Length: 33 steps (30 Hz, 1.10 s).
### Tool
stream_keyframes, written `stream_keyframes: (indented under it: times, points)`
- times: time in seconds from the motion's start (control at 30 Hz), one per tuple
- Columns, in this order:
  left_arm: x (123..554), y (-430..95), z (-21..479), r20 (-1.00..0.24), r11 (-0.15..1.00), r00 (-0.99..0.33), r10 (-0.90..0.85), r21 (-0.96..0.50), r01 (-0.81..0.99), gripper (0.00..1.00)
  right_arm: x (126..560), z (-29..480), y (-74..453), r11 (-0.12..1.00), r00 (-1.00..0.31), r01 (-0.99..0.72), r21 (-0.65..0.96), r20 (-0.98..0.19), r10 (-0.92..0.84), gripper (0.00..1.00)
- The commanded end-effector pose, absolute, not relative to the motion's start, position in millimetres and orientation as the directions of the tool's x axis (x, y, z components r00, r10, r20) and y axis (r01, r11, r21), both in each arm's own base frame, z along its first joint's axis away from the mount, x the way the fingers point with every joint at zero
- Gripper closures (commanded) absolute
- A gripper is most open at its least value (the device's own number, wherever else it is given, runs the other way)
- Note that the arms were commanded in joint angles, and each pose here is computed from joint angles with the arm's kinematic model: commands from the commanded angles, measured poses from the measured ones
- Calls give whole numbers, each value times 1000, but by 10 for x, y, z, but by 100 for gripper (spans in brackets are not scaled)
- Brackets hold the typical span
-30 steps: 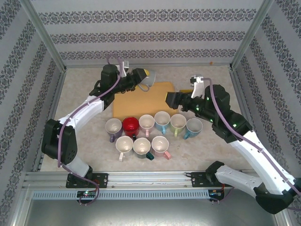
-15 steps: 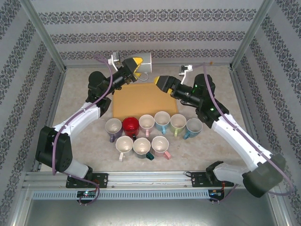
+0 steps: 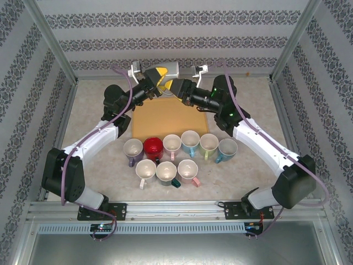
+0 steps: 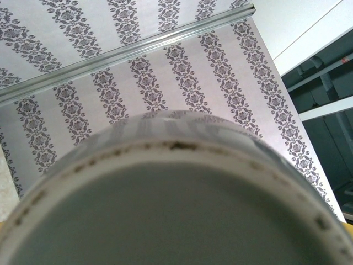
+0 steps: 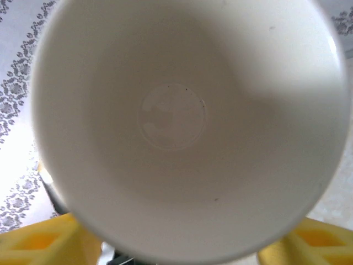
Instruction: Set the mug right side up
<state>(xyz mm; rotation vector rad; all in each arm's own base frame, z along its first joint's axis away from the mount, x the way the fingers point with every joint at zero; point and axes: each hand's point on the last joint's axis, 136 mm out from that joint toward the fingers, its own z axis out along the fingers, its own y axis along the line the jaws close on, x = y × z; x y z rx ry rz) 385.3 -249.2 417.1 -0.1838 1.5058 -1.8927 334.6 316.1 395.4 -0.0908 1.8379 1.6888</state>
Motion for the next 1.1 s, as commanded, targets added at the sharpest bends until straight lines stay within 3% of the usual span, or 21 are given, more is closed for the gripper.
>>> stream_keyframes:
  times: [0.0,0.3,0.37,0.47,0.67,0.77,0.93,1.07]
  points:
    - [3575,-2415,4606,-371,-141,-697,-614,-817,559,30,3227,4264,3267,86,-789,-520,850,-516,333,41]
    - [3560,-2461,4567,-371,-147,-716,-591,-823,548,29,3285,4241,3263,89,-796,-499,862,-497,345,94]
    - [3545,-2476,4558,-378,-140,-720,-582,-826,546,23,3288,4244,3253,92,-795,-500,861,-498,347,95]
    - [3520,-2487,4526,-387,-118,-726,-568,-835,537,0,3275,4299,3203,103,-780,-512,853,-511,360,96]
    - [3521,-2443,4372,-421,-13,-718,-554,-858,514,0,3192,4376,2959,205,-714,-549,811,-582,389,97]
    - [3557,-2408,4180,-433,82,-720,-542,-880,467,0,3088,4287,2780,332,-677,-550,766,-642,360,96]
    - [3483,-2333,3864,-506,305,-722,-472,-862,405,0,2649,4061,2447,574,-619,-575,583,-769,161,96]
    - [3419,-2187,3562,-543,487,-731,-413,-810,327,0,2194,3754,2117,712,-618,-566,415,-786,-33,96]
